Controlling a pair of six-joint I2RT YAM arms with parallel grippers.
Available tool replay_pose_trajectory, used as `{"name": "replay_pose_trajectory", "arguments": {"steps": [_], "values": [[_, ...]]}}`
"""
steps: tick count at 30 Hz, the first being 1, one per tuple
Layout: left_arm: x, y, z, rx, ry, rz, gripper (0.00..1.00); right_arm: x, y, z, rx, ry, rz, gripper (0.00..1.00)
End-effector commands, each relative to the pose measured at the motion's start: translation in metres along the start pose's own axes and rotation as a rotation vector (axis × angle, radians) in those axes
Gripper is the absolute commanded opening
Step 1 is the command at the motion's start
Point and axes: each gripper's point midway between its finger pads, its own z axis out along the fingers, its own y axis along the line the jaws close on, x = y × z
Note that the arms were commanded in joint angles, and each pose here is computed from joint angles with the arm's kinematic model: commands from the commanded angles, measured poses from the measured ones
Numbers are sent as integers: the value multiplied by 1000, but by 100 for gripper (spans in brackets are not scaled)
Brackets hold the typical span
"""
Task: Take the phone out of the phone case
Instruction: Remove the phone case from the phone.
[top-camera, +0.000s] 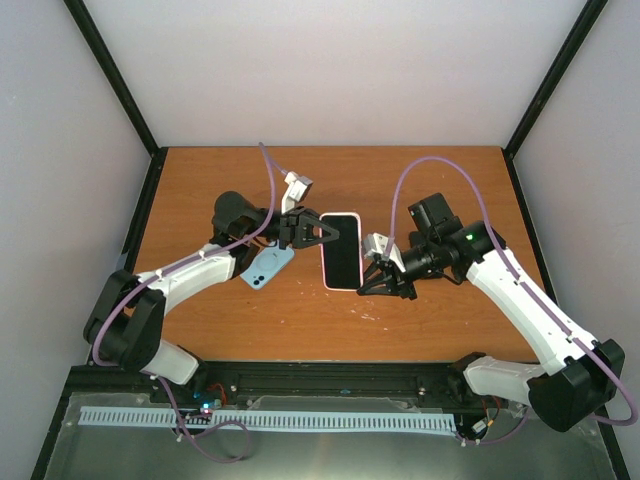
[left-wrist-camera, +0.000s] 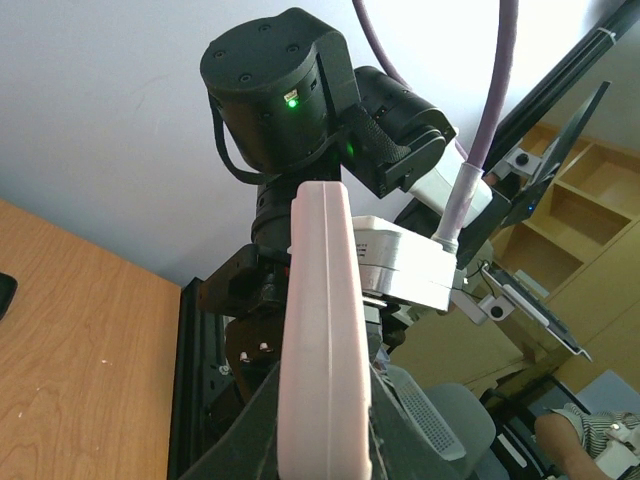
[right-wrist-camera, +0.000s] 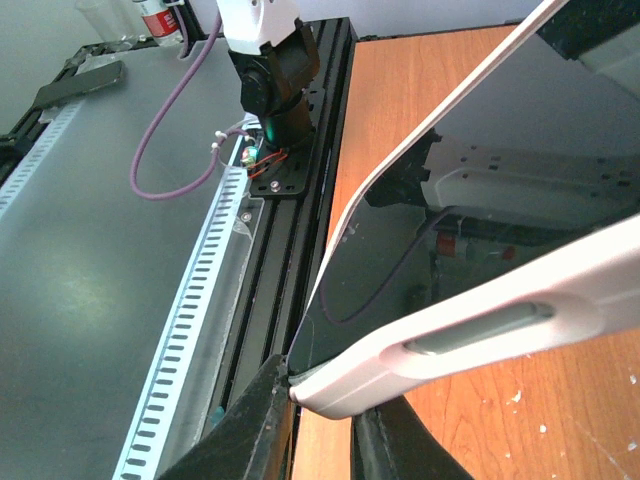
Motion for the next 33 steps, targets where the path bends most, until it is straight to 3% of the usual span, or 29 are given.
{"name": "replay_pose_trajectory", "arguments": {"steps": [1,14,23,33], "values": [[8,-17,2,67,68,-69,0,-27,-19,-6,75,-36,-198,4],[22,-51,8,129,175,-62,0,-37,-66,-11,102,-153,-82,3],[31,-73,15,182,261,-44,0,-24,-96,-18,157,-151,-59,3],[41,-66,18,202,352,-90,0,-26,-56,-1,87,-69,-232,3]]}}
